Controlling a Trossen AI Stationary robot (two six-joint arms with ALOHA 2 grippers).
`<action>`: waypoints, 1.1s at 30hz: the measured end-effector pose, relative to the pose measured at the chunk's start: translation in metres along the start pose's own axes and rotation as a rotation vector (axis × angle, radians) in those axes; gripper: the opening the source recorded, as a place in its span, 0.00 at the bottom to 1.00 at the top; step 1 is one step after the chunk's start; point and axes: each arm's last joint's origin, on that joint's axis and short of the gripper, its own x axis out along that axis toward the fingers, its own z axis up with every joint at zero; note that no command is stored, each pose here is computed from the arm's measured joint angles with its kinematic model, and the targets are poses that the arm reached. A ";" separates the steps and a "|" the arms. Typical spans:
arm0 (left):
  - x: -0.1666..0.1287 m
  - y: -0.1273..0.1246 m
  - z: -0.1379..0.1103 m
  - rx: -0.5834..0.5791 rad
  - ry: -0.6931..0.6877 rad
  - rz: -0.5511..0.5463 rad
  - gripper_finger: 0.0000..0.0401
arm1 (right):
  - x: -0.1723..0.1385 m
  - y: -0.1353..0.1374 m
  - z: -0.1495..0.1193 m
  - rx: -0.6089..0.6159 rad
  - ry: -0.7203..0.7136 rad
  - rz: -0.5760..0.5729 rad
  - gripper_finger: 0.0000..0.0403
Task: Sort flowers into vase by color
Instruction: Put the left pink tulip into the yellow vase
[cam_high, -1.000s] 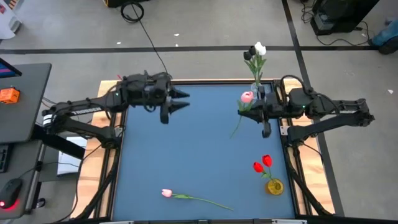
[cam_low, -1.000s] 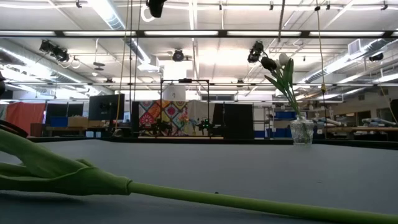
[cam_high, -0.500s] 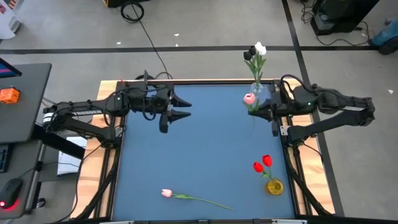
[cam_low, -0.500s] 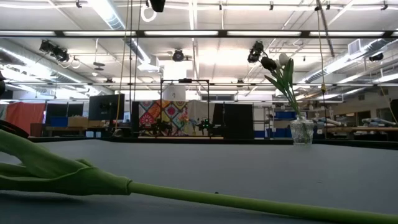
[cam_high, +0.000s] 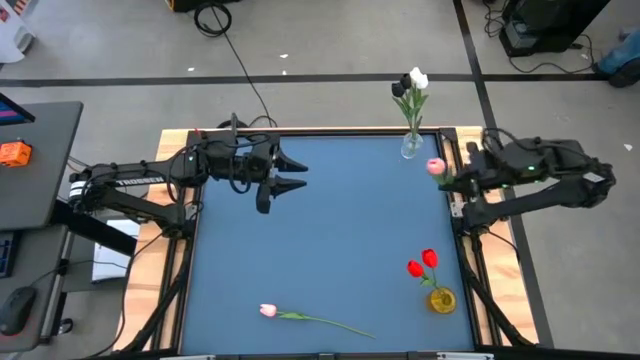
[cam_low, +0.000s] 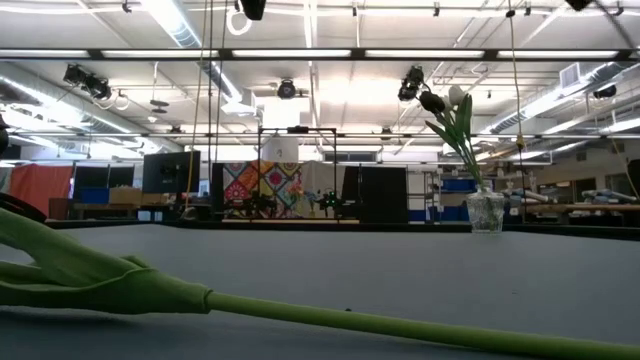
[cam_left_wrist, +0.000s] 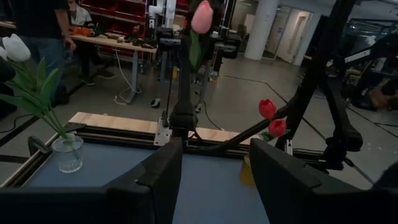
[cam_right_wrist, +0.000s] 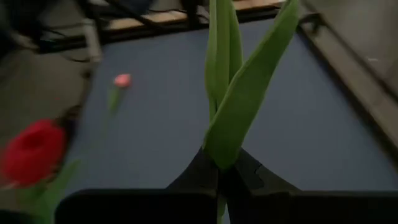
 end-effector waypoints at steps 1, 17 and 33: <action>0.000 0.000 0.000 0.000 0.000 0.000 0.48 | -0.003 0.000 -0.006 0.006 -0.010 0.039 0.03; 0.000 0.000 0.000 0.000 0.000 0.000 0.48 | 0.011 0.010 -0.062 -0.032 -0.233 0.808 0.03; 0.000 0.000 0.000 0.000 -0.001 0.000 0.48 | 0.044 0.027 -0.050 -0.143 -0.334 0.988 0.03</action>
